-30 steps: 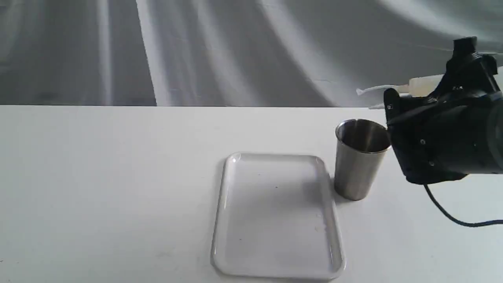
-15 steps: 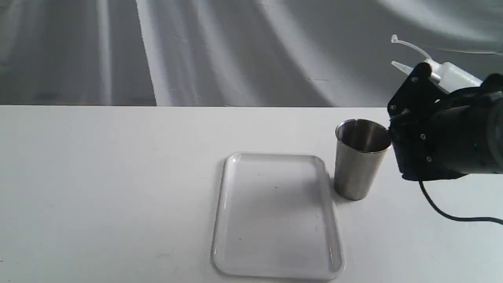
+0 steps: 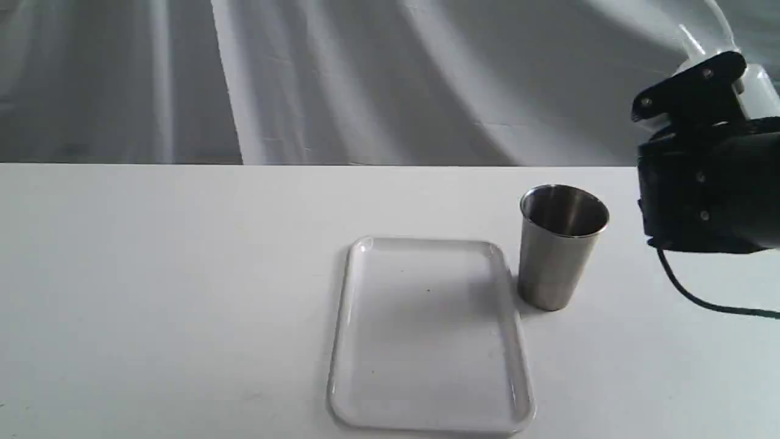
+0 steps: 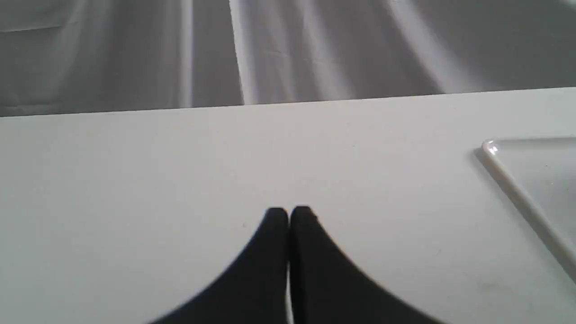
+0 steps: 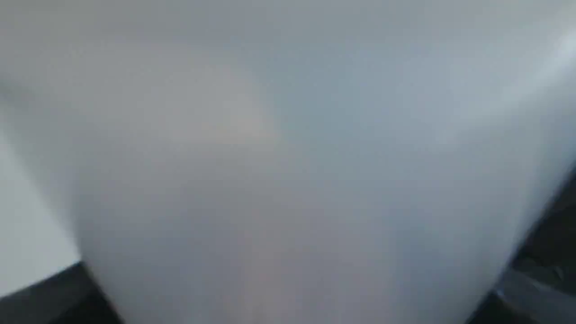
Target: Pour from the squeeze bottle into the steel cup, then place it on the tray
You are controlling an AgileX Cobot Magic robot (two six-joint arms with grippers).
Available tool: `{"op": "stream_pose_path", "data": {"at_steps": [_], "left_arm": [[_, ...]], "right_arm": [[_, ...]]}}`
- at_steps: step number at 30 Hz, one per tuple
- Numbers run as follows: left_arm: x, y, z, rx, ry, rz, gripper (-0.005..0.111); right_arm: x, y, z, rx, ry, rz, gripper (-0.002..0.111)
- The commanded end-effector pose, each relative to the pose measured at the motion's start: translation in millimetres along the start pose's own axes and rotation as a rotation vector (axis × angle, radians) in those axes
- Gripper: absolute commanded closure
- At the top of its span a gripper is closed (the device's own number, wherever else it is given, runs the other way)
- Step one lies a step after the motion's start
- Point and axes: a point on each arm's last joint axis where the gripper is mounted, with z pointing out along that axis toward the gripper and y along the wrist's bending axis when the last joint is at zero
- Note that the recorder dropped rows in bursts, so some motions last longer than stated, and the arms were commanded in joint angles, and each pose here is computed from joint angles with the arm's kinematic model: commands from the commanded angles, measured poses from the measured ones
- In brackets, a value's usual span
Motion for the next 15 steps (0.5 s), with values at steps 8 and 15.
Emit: {"op": "stream_pose_path", "data": {"at_steps": [8,15], "left_arm": [[0.7,0.1,0.2,-0.001,-0.006,-0.006,0.107],[0.7,0.1,0.2,-0.001,-0.006,-0.006,0.107]], "right_arm": [[-27.7,-61.4,-40.6,-0.091,-0.159,0.236,0.084],[-41.8,-103.7,-77.4,-0.316,-0.333,0.391,0.084]]}}
